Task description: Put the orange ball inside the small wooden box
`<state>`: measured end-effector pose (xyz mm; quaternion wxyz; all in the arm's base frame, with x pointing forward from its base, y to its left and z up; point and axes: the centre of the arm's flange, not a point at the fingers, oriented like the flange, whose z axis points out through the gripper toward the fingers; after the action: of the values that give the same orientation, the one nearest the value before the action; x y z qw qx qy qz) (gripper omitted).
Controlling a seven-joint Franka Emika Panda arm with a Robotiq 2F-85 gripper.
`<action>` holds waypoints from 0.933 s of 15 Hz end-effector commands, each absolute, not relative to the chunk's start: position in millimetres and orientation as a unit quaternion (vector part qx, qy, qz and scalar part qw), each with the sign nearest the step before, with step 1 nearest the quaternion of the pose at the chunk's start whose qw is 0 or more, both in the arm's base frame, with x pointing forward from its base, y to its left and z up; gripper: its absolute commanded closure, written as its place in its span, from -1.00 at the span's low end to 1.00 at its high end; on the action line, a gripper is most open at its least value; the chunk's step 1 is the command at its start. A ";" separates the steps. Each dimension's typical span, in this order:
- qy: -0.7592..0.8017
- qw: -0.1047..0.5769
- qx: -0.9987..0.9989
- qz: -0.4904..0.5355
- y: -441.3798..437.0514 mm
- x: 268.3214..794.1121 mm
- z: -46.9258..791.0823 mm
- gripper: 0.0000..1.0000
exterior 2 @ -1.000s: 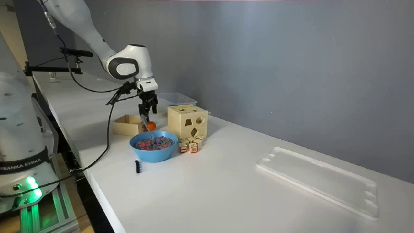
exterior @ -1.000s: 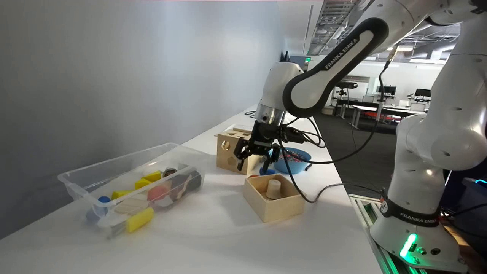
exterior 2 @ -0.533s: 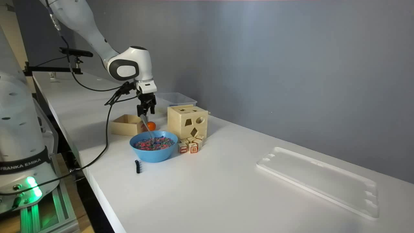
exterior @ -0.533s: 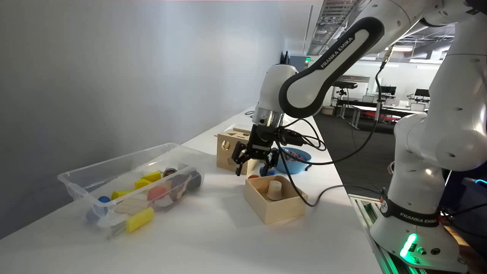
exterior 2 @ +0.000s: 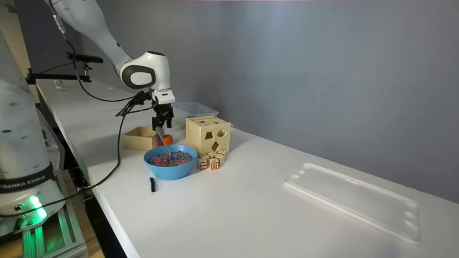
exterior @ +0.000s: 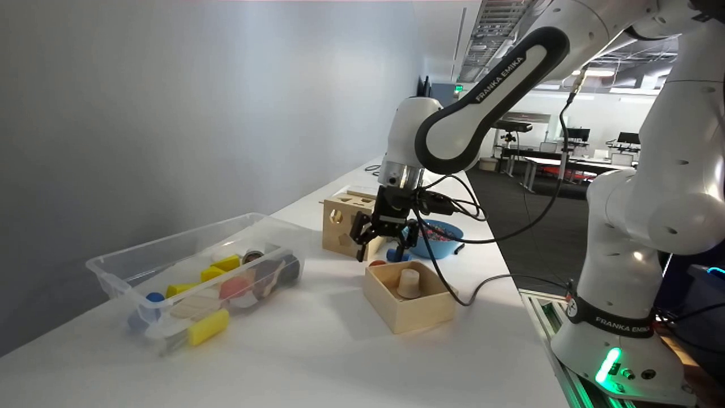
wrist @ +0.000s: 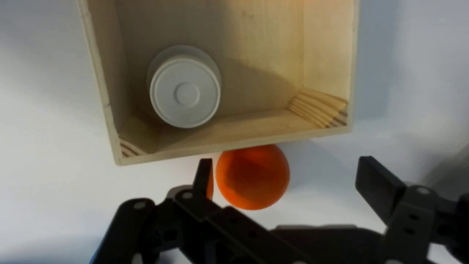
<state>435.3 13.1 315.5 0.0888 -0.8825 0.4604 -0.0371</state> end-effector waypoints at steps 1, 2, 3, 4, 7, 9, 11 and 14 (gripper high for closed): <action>0.456 0.075 -0.887 -0.022 13.5 432.2 308.8 -1.00; 0.458 0.069 -0.886 -0.018 12.4 430.4 307.6 -1.00; 0.459 0.067 -0.886 -0.018 10.5 428.7 307.2 -1.00; 0.459 0.064 -0.886 -0.020 8.9 428.0 306.9 -1.00; 0.450 0.051 -0.891 -0.036 4.9 429.3 305.0 -1.00; 0.442 0.045 -0.895 -0.047 6.0 431.8 302.0 -1.00; 0.434 0.042 -0.898 -0.049 9.1 434.0 298.0 -1.00; 0.427 0.036 -0.902 -0.055 9.8 434.9 290.9 -1.00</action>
<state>433.3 7.7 301.7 0.0461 -0.9010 0.4292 -0.0432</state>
